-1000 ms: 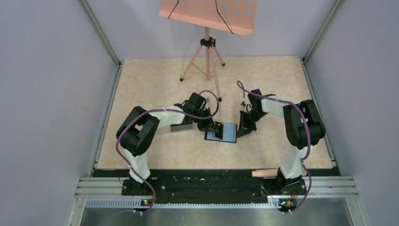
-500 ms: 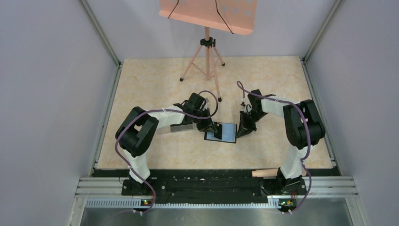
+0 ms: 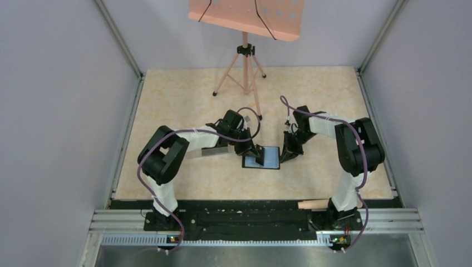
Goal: Put the credit cards into the card holder
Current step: Insert the credit card into the card holder.
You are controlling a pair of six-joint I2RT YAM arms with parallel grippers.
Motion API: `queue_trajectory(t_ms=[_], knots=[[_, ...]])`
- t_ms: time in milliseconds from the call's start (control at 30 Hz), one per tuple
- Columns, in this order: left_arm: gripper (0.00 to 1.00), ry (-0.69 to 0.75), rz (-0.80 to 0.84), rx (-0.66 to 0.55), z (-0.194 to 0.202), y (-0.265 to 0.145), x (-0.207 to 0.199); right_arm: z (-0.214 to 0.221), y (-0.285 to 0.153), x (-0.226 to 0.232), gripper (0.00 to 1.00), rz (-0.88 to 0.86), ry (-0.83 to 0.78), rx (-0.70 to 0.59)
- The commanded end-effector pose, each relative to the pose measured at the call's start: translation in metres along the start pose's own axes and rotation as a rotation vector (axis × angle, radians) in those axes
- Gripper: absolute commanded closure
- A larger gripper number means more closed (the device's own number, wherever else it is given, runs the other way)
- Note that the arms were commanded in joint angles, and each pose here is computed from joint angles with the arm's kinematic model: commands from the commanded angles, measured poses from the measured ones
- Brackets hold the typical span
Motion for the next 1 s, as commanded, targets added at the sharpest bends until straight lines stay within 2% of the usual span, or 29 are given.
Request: queue_trajectory(t_ms=[0,133,267,533,967], knots=[[1.0,0.031,0.041,0.069,0.01,0.007,-0.001,0.003,0.007,-0.011,1.0,0.035,-0.016,0.013],[1.0,0.026,0.033,0.089,0.012,0.012,-0.001,0.003,0.007,-0.01,1.0,0.033,-0.016,0.012],[1.0,-0.004,-0.041,0.081,0.012,0.013,0.006,0.003,0.007,-0.01,1.0,0.035,-0.015,0.013],[1.0,-0.024,-0.137,0.035,0.011,0.008,0.011,0.002,0.005,-0.009,1.0,0.033,-0.008,0.003],[1.0,-0.017,-0.12,-0.047,-0.001,0.003,0.002,0.007,0.008,-0.003,1.0,-0.025,0.028,-0.011]])
Point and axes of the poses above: each gripper's point midway between its finger pads, its own y axis out along the fingers, its own x axis along the line the jaws close on, z = x × y, the point moved 6 cm from there along -y, back along the fingers, and after that the axes turned 15 degrees about -y, right-handed, at the moved point
